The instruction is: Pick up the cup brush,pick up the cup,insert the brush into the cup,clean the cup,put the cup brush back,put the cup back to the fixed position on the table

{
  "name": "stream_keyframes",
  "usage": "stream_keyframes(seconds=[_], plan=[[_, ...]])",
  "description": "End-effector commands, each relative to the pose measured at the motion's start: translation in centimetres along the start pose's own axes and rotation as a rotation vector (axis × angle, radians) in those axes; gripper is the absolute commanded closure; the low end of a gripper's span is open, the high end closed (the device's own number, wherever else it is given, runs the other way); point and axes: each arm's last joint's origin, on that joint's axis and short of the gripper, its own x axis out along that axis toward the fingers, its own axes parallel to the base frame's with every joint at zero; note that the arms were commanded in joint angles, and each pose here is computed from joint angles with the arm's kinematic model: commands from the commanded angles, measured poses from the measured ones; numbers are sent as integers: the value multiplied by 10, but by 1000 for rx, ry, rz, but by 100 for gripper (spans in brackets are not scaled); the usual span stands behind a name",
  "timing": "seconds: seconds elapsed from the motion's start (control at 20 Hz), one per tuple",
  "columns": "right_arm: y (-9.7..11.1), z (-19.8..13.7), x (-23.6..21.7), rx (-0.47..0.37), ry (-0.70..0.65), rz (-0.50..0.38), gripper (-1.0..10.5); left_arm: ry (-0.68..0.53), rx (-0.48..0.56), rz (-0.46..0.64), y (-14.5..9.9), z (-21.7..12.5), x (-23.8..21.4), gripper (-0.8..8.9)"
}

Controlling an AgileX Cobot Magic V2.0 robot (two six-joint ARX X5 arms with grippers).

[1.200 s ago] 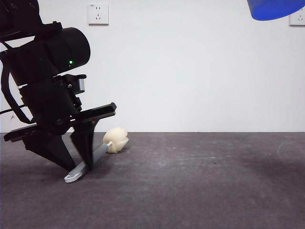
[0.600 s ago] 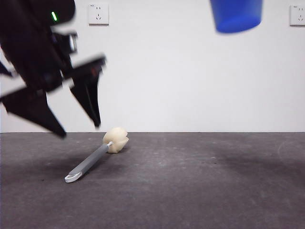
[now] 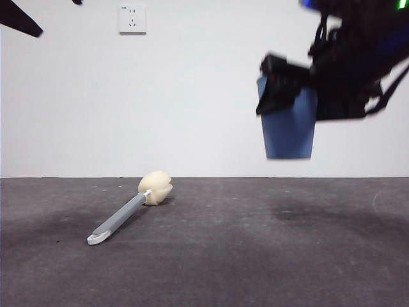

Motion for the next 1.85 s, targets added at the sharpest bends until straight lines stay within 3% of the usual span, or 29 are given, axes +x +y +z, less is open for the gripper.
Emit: stream_keyframes(seconds=[0.05,0.45,0.75,1.05,1.4,1.85], plan=[[-6,-20,18,-31,13,1,963,16,13,9,1,-4,-1,467],[-21,-61,56,-54,-15,25,963,28,13,14,2,-5,-1,467],[-23,-80,63,-66,51,19,950,25,20,28,2,-5,-1,467],[-24,-86,63,-65,107,18,516,39,30,40,3,-6,-1,467],[-24,-86,62,-63,120,16,373,75,30,50,4,-10,-2,467],[-22,-77,50,-53,218,21,373,82,30,53,4,-11,-2,467]])
